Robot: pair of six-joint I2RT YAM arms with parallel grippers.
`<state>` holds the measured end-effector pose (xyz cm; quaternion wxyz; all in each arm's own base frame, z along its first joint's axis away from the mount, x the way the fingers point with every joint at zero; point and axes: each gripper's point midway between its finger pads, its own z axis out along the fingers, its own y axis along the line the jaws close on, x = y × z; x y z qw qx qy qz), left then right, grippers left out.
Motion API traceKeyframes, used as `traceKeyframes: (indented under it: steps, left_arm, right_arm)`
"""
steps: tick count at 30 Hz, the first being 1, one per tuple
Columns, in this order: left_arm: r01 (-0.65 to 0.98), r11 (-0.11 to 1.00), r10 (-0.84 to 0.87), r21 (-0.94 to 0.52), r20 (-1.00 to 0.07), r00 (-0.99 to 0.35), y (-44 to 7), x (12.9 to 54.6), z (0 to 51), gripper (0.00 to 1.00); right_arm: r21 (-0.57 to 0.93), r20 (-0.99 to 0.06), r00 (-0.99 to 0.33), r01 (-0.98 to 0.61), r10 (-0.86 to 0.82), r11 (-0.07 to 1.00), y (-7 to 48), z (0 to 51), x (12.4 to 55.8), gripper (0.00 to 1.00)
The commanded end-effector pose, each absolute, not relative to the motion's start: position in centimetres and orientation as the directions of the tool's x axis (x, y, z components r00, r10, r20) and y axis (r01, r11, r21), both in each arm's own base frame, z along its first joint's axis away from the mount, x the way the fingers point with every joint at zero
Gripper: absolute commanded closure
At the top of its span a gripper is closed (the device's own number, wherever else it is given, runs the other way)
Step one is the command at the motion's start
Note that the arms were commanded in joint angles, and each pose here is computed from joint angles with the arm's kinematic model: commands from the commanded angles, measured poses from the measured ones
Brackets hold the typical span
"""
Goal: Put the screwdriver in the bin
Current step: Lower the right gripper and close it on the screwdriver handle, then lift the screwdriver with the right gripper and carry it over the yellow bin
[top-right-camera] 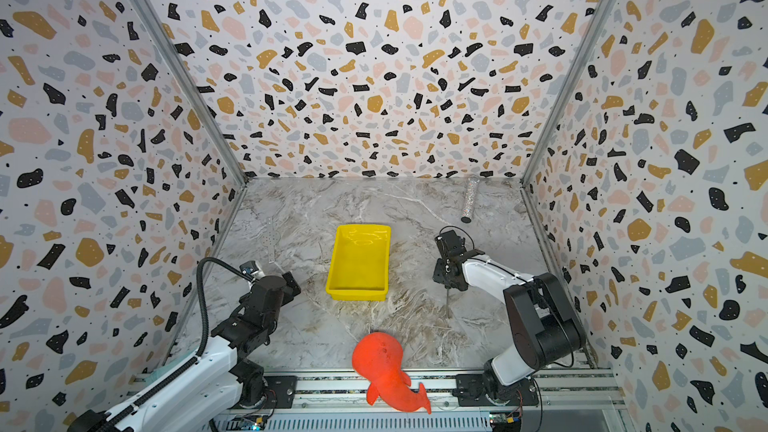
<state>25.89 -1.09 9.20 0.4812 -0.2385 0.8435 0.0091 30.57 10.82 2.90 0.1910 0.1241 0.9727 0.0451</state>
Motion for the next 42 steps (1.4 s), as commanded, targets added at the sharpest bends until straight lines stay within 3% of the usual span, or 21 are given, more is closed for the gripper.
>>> traceKeyframes:
  steps: [1,10,13,19,26,31,36,42]
  left_arm:
    - [-0.396,0.886,-0.399,-0.241,-0.830,-0.390,-1.4,26.4,10.4,0.02]
    - [-0.392,0.887,-0.400,-0.244,-0.830,-0.389,-1.4,26.4,10.4,0.02]
    - [-0.398,0.884,-0.404,-0.244,-0.828,-0.389,-1.3,26.3,10.4,0.02]
    - [-0.399,0.884,-0.404,-0.243,-0.828,-0.389,-1.3,26.3,10.3,0.02]
    - [-0.389,0.885,-0.408,-0.257,-0.830,-0.381,-1.4,26.2,10.5,0.02]
    - [-0.389,0.885,-0.407,-0.256,-0.830,-0.381,-1.3,26.1,10.5,0.02]
    - [-0.387,0.882,-0.413,-0.267,-0.833,-0.368,-1.2,26.0,10.8,0.02]
    - [-0.381,0.882,-0.418,-0.278,-0.835,-0.358,-1.2,25.9,10.9,0.02]
  right_arm:
    - [0.104,-0.363,-0.894,0.241,0.263,0.965,10.1,2.2,29.9,0.54]
    - [0.098,-0.357,-0.898,0.239,0.258,0.966,9.8,1.6,28.6,0.67]
    - [0.085,-0.376,-0.893,0.234,0.249,0.968,9.6,2.1,28.7,0.80]
    - [0.096,-0.412,-0.885,0.195,0.217,0.976,11.0,5.4,30.1,0.88]
    - [0.231,-0.596,-0.780,0.058,0.188,0.971,18.6,16.4,33.5,0.88]
    - [0.317,-0.639,-0.747,-0.038,0.183,0.948,25.9,21.1,36.0,0.92]
    - [0.363,-0.616,-0.774,-0.110,0.150,0.925,33.6,21.3,37.2,0.91]
    - [0.353,-0.572,-0.814,-0.134,0.100,0.926,38.6,17.8,37.1,0.91]
